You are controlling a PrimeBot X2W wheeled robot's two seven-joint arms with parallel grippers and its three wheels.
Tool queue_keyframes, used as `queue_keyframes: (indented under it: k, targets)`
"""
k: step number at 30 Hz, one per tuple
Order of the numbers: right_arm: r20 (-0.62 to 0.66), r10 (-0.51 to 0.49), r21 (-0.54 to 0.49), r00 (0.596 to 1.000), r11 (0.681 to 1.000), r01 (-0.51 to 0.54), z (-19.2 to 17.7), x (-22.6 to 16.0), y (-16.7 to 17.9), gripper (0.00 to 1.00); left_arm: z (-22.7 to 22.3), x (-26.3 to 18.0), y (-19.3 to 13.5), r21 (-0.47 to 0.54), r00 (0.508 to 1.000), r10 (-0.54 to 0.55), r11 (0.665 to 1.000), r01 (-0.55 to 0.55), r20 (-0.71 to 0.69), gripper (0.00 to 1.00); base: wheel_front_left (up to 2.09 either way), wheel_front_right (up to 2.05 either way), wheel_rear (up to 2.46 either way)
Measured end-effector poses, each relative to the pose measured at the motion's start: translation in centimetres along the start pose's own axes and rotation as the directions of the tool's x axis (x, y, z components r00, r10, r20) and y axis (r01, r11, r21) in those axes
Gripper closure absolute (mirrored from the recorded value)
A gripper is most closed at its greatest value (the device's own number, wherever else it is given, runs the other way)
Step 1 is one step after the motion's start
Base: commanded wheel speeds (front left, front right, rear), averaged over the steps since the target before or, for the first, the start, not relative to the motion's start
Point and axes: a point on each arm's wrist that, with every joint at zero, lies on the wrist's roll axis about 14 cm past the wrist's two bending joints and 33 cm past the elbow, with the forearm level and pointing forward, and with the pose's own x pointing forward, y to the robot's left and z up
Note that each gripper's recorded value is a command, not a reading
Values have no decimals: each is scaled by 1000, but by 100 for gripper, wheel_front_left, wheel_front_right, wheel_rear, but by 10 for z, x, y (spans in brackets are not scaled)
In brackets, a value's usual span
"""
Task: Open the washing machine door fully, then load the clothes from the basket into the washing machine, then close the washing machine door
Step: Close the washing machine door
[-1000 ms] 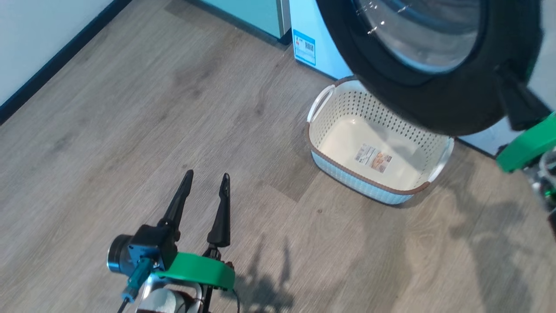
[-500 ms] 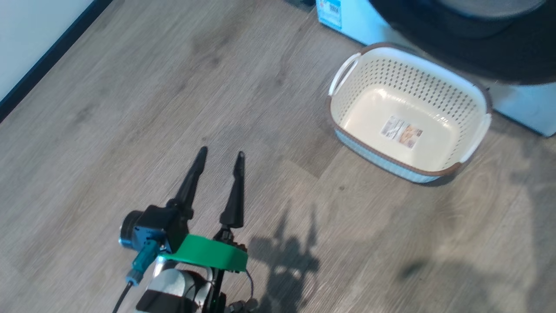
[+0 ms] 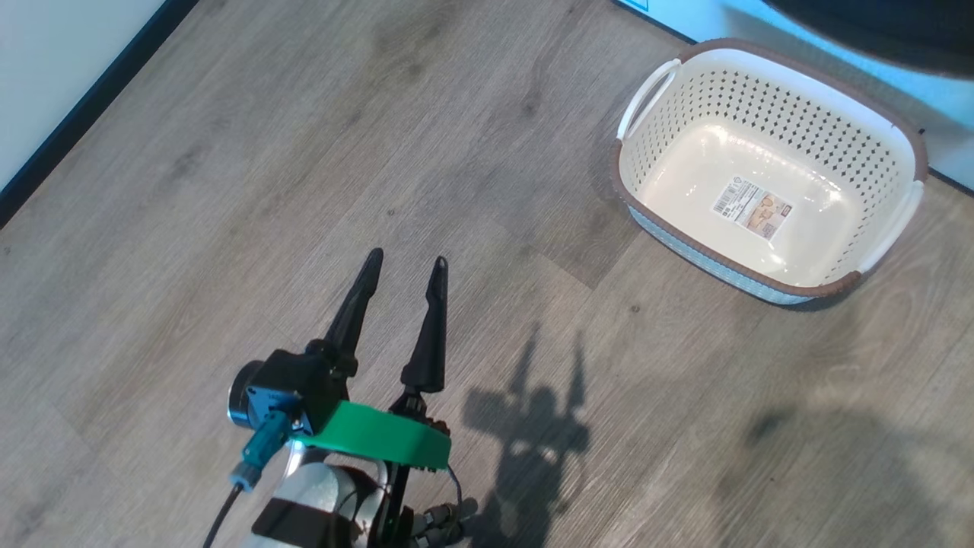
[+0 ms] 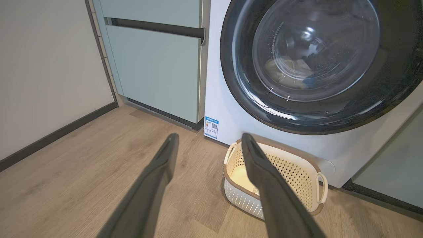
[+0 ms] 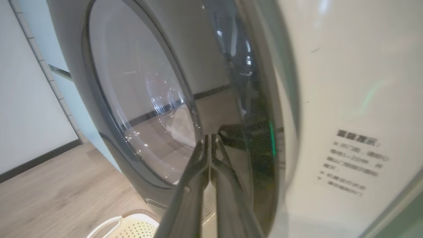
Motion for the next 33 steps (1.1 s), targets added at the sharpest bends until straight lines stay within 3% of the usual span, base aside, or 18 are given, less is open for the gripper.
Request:
queue_keyframes:
  k: [13,20,33]
  targets:
    - [-25,-34,-21,999,999,34,-2,1,-14,100,1,1,-6,-11,1000,-11,1000,11,2,0,0,0,0]
    - [17,6,-38,1000,999,-5,14,-4,0,100,3,0,-8,-8,1000,-22,1000,22,10,0,0,0,0]
    - [39,20,77,999,997,-23,-9,-86,23,100,6,9,-29,-17,994,-99,995,100,43,0,0,0,0]
